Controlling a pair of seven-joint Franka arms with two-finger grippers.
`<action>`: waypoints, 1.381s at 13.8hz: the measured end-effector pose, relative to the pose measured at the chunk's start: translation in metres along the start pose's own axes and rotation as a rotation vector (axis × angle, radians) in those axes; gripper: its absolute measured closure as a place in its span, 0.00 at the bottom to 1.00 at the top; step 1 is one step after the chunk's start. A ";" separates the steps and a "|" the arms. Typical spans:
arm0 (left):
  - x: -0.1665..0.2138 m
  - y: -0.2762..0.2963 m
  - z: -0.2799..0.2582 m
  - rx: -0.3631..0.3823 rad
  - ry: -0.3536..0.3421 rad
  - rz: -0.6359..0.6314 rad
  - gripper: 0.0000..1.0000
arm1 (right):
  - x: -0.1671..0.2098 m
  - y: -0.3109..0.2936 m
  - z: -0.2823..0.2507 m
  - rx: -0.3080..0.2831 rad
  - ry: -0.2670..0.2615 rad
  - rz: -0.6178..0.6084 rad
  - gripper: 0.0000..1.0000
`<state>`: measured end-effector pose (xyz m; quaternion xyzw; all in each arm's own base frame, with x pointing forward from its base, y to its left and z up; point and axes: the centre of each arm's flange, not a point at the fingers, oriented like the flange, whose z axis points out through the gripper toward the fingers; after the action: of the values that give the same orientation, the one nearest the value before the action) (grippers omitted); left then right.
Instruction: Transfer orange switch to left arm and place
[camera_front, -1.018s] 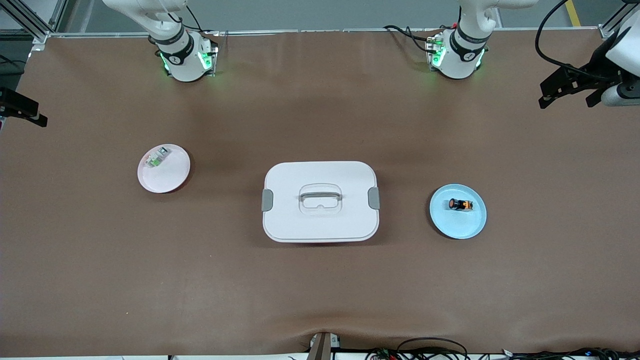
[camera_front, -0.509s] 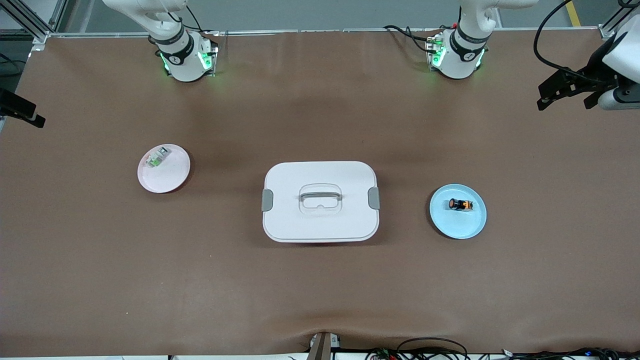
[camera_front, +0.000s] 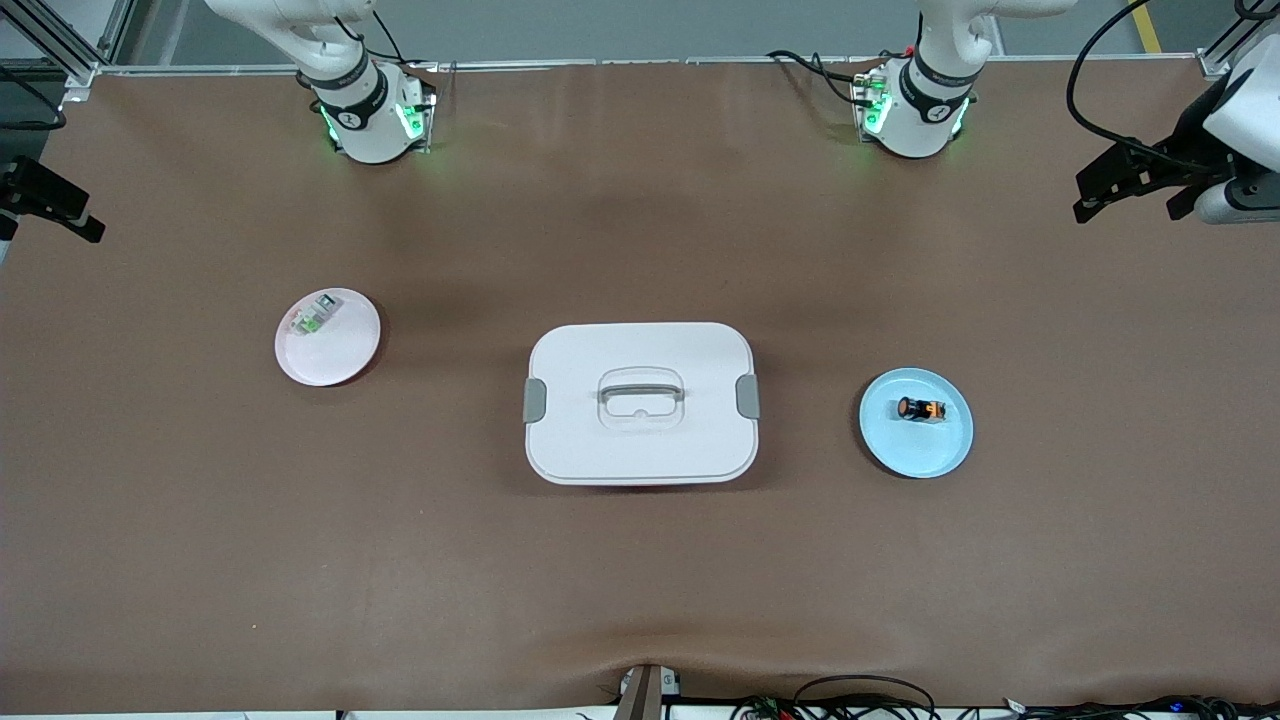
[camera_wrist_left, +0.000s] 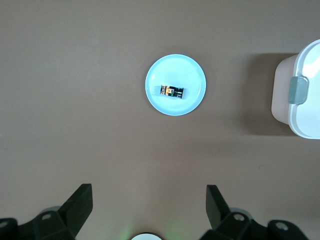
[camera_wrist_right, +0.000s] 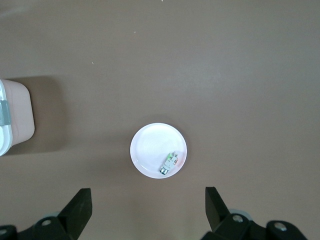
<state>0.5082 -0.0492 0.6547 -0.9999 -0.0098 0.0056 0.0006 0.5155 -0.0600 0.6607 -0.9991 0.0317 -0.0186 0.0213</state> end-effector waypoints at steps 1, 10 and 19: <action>0.000 0.000 0.000 0.000 0.000 0.000 0.00 | 0.000 -0.003 -0.003 -0.005 0.006 -0.007 0.00; 0.001 -0.006 -0.002 -0.001 0.006 -0.012 0.00 | -0.002 -0.020 -0.016 -0.048 0.014 -0.036 0.00; 0.001 -0.006 -0.005 -0.001 0.009 -0.012 0.00 | -0.001 -0.020 -0.017 -0.048 0.008 -0.036 0.00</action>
<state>0.5088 -0.0431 0.6593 -0.9999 -0.0157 0.0011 0.0000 0.5146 -0.0409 0.6790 -0.9997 0.0144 -0.0220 -0.0030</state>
